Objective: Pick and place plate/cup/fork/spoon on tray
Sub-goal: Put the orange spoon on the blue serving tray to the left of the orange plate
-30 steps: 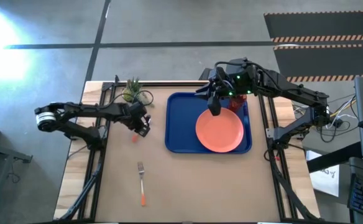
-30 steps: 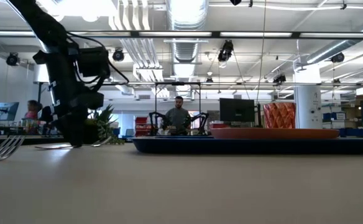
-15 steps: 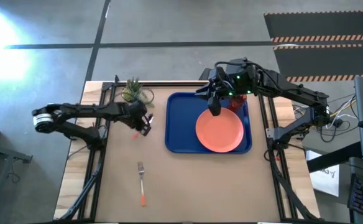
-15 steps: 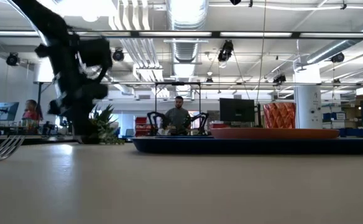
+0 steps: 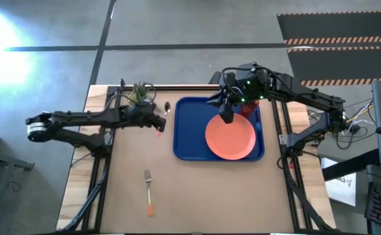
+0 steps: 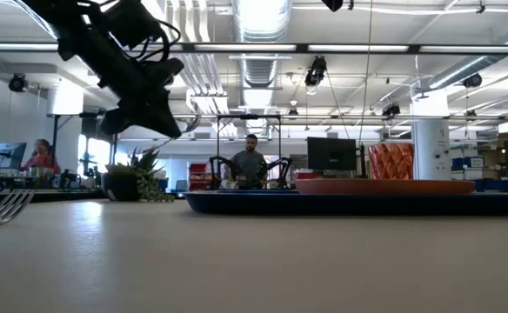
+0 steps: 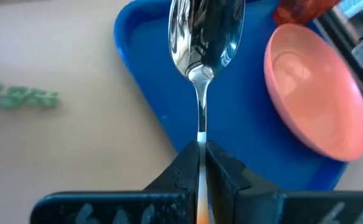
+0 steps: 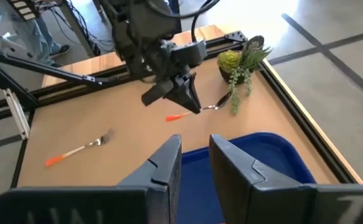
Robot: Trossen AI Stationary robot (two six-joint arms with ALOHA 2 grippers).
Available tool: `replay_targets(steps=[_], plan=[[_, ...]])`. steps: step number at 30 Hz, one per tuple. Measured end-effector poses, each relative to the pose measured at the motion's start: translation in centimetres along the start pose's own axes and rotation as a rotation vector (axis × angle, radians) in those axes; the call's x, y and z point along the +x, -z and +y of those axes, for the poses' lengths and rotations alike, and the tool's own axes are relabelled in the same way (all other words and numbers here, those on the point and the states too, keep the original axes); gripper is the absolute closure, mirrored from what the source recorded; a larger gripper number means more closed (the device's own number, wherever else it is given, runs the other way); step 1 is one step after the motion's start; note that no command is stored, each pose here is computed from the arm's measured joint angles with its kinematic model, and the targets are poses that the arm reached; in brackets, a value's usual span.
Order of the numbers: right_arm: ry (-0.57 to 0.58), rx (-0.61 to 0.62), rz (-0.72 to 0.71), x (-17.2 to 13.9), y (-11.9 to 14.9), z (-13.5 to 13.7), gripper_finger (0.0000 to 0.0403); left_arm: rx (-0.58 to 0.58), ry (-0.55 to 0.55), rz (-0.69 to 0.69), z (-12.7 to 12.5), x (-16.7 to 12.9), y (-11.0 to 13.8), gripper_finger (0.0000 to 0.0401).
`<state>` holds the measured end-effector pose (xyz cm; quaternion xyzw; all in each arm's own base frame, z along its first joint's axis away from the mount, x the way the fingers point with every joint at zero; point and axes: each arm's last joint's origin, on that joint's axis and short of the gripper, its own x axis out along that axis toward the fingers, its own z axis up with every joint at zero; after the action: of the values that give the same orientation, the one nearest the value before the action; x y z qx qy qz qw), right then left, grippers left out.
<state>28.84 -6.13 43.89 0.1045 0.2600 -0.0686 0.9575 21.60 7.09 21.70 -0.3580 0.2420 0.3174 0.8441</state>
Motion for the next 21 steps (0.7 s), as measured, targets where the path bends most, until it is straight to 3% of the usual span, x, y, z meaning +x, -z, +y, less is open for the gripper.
replay_targets(steps=[15,21], plan=[[0.007,-0.082,0.002,0.0,0.0,0.0,0.0339,-0.133,0.108,-0.114,-6.1,5.6,2.6,0.0401],[0.007,-0.087,0.007,0.0,0.1,0.0,0.0337,-0.155,0.115,-0.125,-9.2,8.4,2.4,0.0401]])
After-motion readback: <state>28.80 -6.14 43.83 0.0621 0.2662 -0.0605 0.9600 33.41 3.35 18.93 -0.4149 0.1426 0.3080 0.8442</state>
